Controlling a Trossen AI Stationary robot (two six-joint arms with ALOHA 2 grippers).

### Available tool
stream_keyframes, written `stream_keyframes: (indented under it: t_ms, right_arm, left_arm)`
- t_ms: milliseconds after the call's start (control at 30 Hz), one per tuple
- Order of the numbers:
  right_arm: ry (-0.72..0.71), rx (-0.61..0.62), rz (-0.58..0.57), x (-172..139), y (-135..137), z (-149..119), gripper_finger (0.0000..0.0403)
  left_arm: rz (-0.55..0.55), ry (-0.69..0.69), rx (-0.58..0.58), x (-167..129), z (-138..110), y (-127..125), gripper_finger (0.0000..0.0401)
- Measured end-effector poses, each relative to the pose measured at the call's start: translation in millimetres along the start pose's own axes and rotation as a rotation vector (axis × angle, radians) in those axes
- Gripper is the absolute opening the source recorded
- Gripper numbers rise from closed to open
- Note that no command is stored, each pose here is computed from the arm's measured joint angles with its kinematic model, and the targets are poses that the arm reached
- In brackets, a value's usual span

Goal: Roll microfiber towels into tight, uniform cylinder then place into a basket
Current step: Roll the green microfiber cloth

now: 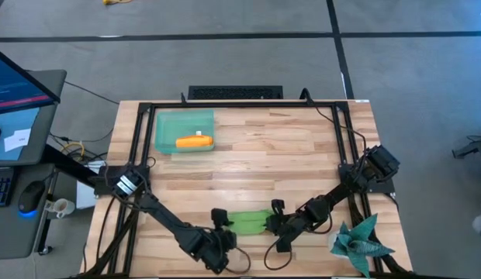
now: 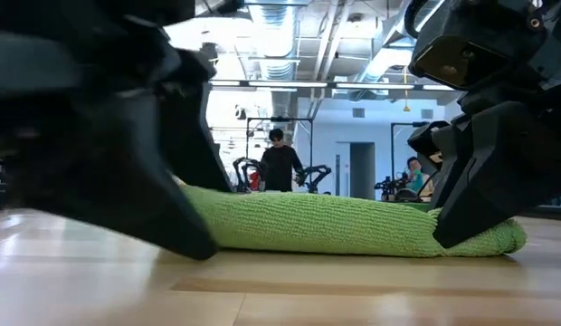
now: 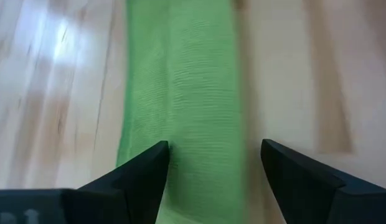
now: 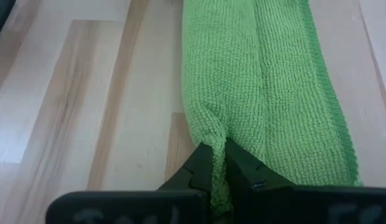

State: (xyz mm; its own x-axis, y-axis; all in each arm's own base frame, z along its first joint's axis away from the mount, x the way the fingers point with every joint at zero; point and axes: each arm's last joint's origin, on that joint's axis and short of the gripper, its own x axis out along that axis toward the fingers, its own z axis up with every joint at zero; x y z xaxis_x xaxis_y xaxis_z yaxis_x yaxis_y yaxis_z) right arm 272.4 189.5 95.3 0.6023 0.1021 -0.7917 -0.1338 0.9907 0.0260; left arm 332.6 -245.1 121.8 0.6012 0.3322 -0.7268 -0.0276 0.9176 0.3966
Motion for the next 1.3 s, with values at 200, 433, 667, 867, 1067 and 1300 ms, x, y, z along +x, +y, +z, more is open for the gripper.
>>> stream_keyframes:
  t_ms: [200, 433, 667, 867, 1067, 1300]
  right_arm:
    - [0.001, 0.009, 0.021, 0, 2, 0, 0.0040]
    - [0.047, 0.127, 0.147, -3, -1, 5, 0.0040]
    - [0.178, 0.309, 0.437, -2, -11, 14, 0.0040]
    - [0.312, 0.452, 0.639, -1, -22, 19, 0.0040]
    - [0.395, 0.564, 0.735, 0, -32, 23, 0.0040]
    - [0.422, 0.771, 0.634, 11, -54, 24, 0.0038]
  left_arm:
    - [-0.030, 0.062, -0.138, 8, -5, 10, 0.0220]
    - [-0.101, 0.082, -0.196, 9, -5, 8, 0.0061]
    - [-0.271, 0.164, -0.370, 7, 3, 14, 0.0027]
    - [-0.579, 0.297, -0.557, 12, 18, 23, 0.0024]
    - [-0.747, 0.356, -0.653, 16, 26, 27, 0.0019]
    - [-0.740, 0.388, -0.661, 18, 24, 29, 0.0022]
